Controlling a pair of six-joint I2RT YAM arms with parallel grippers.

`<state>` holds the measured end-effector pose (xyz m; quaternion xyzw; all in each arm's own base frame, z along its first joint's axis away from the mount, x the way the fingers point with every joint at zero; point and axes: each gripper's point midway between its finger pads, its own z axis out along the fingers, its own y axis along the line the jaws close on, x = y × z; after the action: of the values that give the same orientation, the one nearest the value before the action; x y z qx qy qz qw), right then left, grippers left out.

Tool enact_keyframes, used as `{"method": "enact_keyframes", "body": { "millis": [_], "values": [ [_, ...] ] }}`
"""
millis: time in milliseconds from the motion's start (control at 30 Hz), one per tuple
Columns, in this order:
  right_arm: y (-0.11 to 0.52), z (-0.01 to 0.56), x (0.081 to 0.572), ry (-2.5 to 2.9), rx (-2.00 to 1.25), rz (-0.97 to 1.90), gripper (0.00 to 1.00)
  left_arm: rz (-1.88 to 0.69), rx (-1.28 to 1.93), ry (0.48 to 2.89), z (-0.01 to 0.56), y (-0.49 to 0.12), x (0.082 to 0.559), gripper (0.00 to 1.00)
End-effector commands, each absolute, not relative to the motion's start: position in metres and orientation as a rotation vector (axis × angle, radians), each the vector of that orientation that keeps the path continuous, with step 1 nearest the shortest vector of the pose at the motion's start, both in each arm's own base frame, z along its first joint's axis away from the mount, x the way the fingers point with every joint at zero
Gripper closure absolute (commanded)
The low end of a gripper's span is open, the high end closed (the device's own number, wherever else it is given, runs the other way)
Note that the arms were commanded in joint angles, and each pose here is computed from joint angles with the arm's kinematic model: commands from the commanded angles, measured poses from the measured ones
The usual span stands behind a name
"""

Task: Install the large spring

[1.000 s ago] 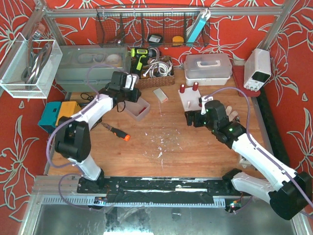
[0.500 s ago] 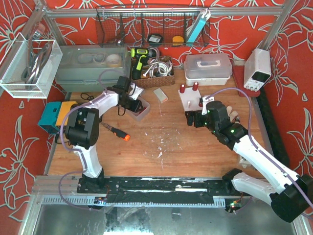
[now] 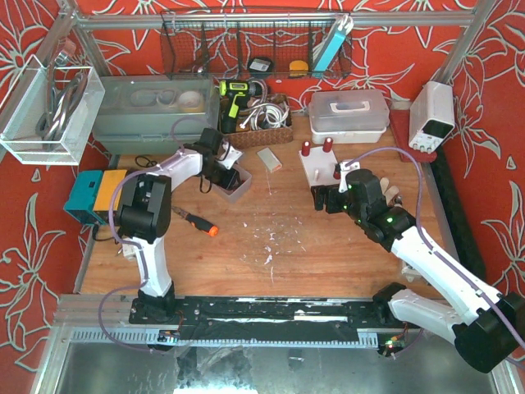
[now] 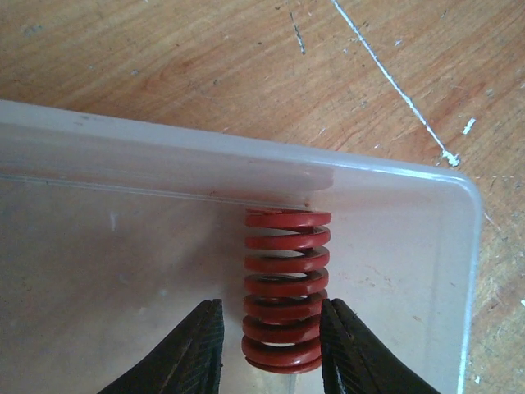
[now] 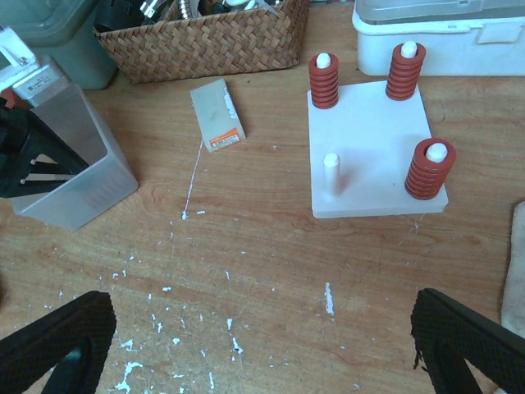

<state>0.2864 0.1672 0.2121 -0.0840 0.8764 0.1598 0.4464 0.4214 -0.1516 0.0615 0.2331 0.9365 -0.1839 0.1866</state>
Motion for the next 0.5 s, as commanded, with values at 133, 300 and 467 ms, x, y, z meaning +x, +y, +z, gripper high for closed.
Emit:
{"method": "enact_keyframes", "body": {
  "millis": [133,300,467],
  "values": [
    [0.164,0.212,0.287,2.158,-0.196,0.371,0.01,-0.588,0.696,2.672,0.047,-0.158,0.417,0.6],
    [0.162,0.215,0.287,2.148,-0.191,0.366,0.01,-0.476,0.671,2.72,0.032,-0.145,0.422,0.61],
    [0.161,0.215,0.286,2.144,-0.188,0.366,0.01,-0.439,0.658,2.707,0.036,-0.142,0.426,0.63]
  ]
}}
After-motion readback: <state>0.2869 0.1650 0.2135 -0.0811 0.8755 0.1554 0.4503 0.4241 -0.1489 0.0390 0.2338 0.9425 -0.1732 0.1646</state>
